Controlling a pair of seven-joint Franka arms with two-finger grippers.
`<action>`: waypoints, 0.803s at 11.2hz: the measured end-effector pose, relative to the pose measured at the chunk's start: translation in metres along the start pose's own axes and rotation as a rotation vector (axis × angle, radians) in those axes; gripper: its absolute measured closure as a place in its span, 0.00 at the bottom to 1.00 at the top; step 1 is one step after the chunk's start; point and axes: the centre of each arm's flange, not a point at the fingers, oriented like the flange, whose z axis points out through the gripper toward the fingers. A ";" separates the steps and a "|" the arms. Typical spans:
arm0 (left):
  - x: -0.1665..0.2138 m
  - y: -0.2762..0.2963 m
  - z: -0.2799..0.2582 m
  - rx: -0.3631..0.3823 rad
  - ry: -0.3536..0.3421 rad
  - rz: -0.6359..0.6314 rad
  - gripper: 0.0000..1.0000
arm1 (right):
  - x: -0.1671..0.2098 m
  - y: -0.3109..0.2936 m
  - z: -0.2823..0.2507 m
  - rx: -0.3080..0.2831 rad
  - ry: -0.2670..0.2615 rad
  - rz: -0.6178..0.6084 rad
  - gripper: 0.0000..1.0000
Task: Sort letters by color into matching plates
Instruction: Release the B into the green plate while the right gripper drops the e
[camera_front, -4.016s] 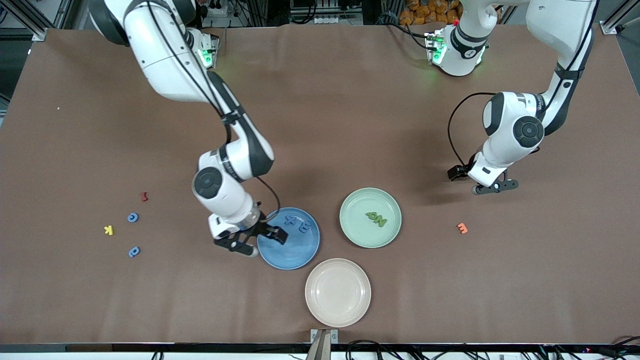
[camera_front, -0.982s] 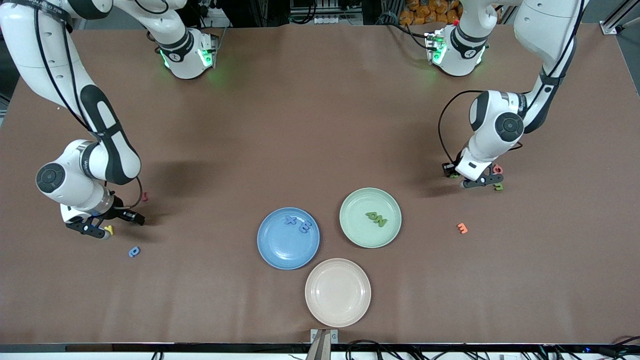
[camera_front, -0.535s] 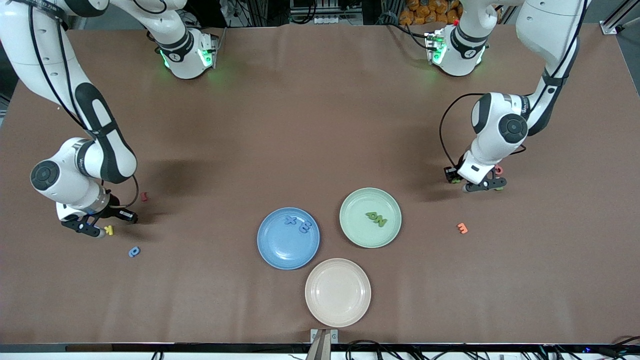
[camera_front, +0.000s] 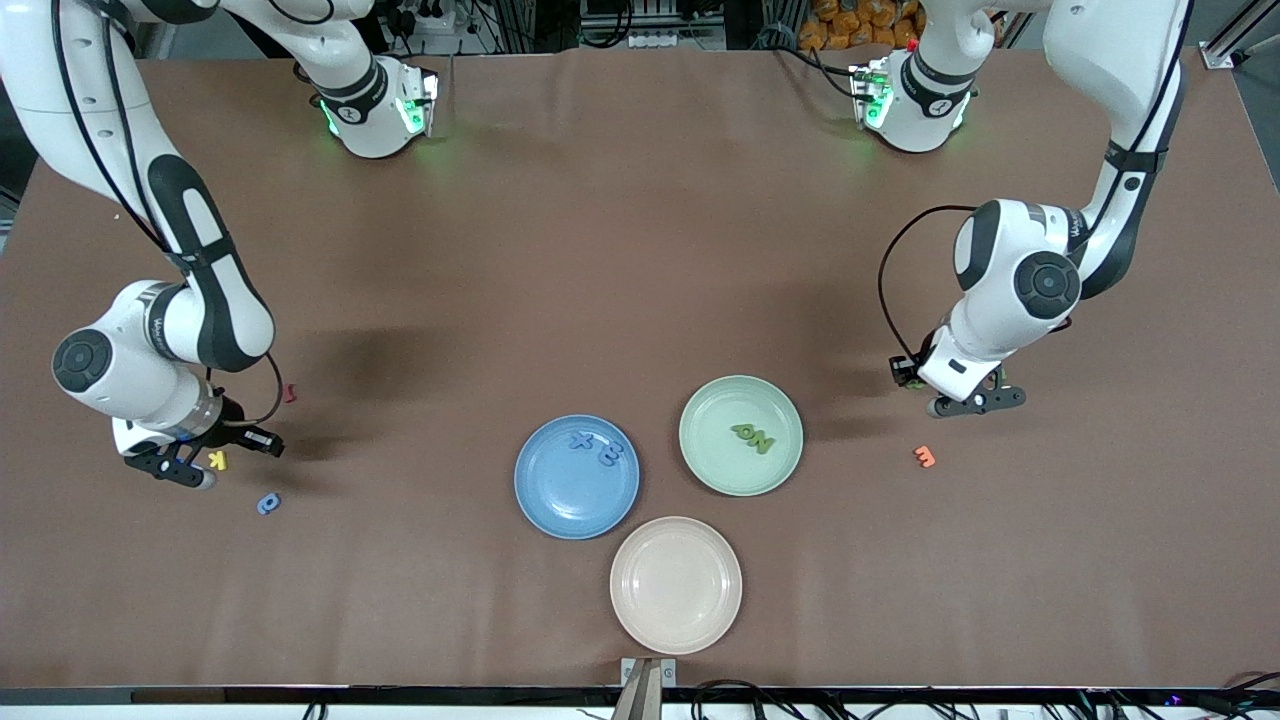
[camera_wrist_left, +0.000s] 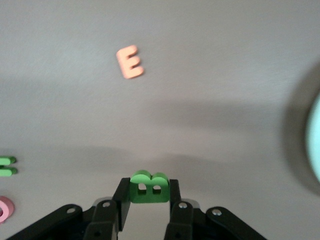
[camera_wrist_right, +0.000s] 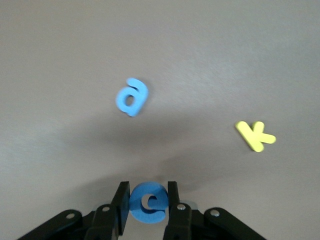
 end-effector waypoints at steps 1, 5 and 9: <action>0.003 0.022 -0.011 -0.011 0.012 0.032 0.65 | 0.004 -0.017 -0.008 0.011 0.009 0.021 0.66; 0.001 0.112 -0.016 -0.066 0.027 0.143 0.65 | -0.009 -0.115 -0.023 0.080 0.021 0.100 0.66; 0.000 0.171 -0.006 -0.101 0.028 0.201 0.65 | -0.042 -0.233 -0.030 0.142 0.016 0.172 0.66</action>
